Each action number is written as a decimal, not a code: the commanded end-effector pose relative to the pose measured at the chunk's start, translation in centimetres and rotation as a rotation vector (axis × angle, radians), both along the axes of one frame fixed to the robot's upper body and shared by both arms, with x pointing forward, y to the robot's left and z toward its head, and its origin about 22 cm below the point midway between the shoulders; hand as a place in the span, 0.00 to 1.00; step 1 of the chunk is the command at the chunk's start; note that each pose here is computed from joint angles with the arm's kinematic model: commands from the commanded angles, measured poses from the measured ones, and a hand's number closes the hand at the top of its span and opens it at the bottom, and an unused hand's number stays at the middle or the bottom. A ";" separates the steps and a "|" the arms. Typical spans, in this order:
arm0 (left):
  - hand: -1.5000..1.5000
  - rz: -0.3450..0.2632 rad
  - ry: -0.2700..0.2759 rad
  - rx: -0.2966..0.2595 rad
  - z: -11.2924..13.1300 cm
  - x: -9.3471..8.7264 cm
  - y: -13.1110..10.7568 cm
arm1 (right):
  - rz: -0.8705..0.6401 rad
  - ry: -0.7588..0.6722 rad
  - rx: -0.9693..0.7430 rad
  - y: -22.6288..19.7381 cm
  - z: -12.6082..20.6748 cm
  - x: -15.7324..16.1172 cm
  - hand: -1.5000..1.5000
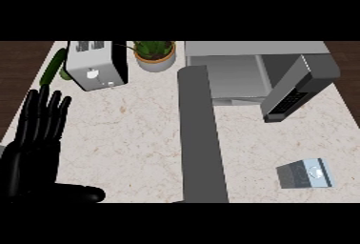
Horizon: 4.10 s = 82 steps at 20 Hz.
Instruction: Pick up the milk, place it into the microwave and close the microwave
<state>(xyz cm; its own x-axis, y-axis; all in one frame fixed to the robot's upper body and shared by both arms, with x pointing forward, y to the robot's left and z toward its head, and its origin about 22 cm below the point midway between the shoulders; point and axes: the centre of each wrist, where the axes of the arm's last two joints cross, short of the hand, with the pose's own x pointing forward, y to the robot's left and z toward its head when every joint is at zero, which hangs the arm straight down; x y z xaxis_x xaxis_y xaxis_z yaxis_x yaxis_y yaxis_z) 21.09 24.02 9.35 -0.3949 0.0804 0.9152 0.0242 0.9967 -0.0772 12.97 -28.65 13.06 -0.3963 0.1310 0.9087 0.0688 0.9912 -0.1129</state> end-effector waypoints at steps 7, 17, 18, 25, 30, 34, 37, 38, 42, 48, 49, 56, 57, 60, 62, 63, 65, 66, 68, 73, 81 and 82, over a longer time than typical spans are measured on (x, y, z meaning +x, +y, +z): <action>0.00 0.000 0.049 -0.122 -3.9 -3.6 -0.1 | -0.045 0.081 0.065 -2.5 -1.9 -5.8 0.00; 0.00 -0.026 0.064 -0.121 -6.0 -7.6 -0.2 | -0.052 0.153 0.093 -3.3 -8.0 -5.9 0.00; 0.00 -0.023 0.062 -0.131 -6.7 -7.7 0.1 | -0.064 0.173 0.081 -3.6 -7.1 -5.1 0.00; 0.00 -0.037 0.054 -0.121 -7.7 -9.1 -1.1 | -0.111 0.192 0.078 -4.7 -12.5 -2.3 0.00; 0.00 -0.013 0.052 -0.124 -8.4 -10.3 -0.1 | -0.215 0.200 0.093 -5.2 -16.3 -1.6 0.00; 0.00 -0.021 0.059 -0.130 -9.0 -9.0 0.2 | -0.256 0.217 0.091 -5.7 -17.6 -2.5 0.00; 0.00 -0.033 0.062 -0.127 -8.5 -11.6 1.4 | -0.268 0.233 0.083 -6.4 -20.8 -2.3 0.00; 0.00 -0.015 0.067 -0.132 -8.6 -10.8 0.8 | -0.244 0.213 0.063 -7.7 -19.7 -2.0 0.00; 0.00 -0.008 0.055 -0.138 -9.2 -10.0 0.9 | -0.254 0.231 0.064 -8.7 -21.8 -1.1 0.00; 0.00 -0.025 0.074 -0.131 -9.0 -10.4 0.2 | -0.250 0.211 0.044 -8.8 -25.4 -2.4 0.00; 0.00 -0.039 0.052 -0.134 -6.6 -11.1 0.6 | -0.250 0.205 0.053 -8.5 -26.0 -0.4 0.00; 0.00 -0.012 0.043 -0.130 -8.0 -12.3 0.0 | -0.248 0.216 0.019 -11.0 -26.6 -1.6 0.00; 0.00 -0.021 0.059 -0.135 -10.1 -12.5 -1.0 | -0.223 0.212 0.035 -8.1 -27.0 0.1 0.00; 0.00 -0.012 0.045 -0.127 -8.2 -12.3 0.9 | -0.210 0.176 0.017 -8.4 -27.7 1.7 0.00; 0.00 -0.012 0.048 -0.126 -8.1 -12.3 1.4 | -0.172 0.173 0.048 -9.0 -27.0 1.3 0.00; 0.00 -0.030 0.067 -0.140 -8.8 -12.6 -0.3 | -0.179 0.156 0.048 -8.8 -28.1 2.3 0.00; 0.00 -0.020 0.069 -0.129 -8.6 -10.8 1.0 | -0.148 0.170 0.037 -7.2 -26.0 1.9 0.00; 0.00 -0.011 0.065 -0.118 -8.7 -12.6 0.0 | -0.153 0.178 0.024 -8.2 -28.7 -0.2 0.00; 0.00 -0.028 0.047 -0.127 -7.7 -11.6 2.3 | -0.155 0.192 0.071 -8.8 -27.7 2.3 0.00; 0.00 -0.010 0.038 -0.121 -10.1 -12.1 1.1 | -0.182 0.185 0.070 -6.7 -28.5 4.4 0.00; 0.00 -0.013 0.034 -0.126 -8.8 -12.2 2.5 | -0.273 0.147 -0.107 -9.4 -27.7 4.5 1.00; 0.00 -0.021 0.053 -0.136 -6.8 -12.3 0.3 | -0.280 0.148 -0.094 -9.0 -27.9 5.8 1.00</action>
<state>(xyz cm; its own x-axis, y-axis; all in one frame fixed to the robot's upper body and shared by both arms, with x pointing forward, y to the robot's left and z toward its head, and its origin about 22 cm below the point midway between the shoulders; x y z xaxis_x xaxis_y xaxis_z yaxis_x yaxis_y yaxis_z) 8.56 25.24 1.03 -0.3434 0.2076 0.9160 0.0399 0.9776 -0.2066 18.02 -37.06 -14.63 -0.1753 0.2383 0.9552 0.2966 0.9380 -0.1796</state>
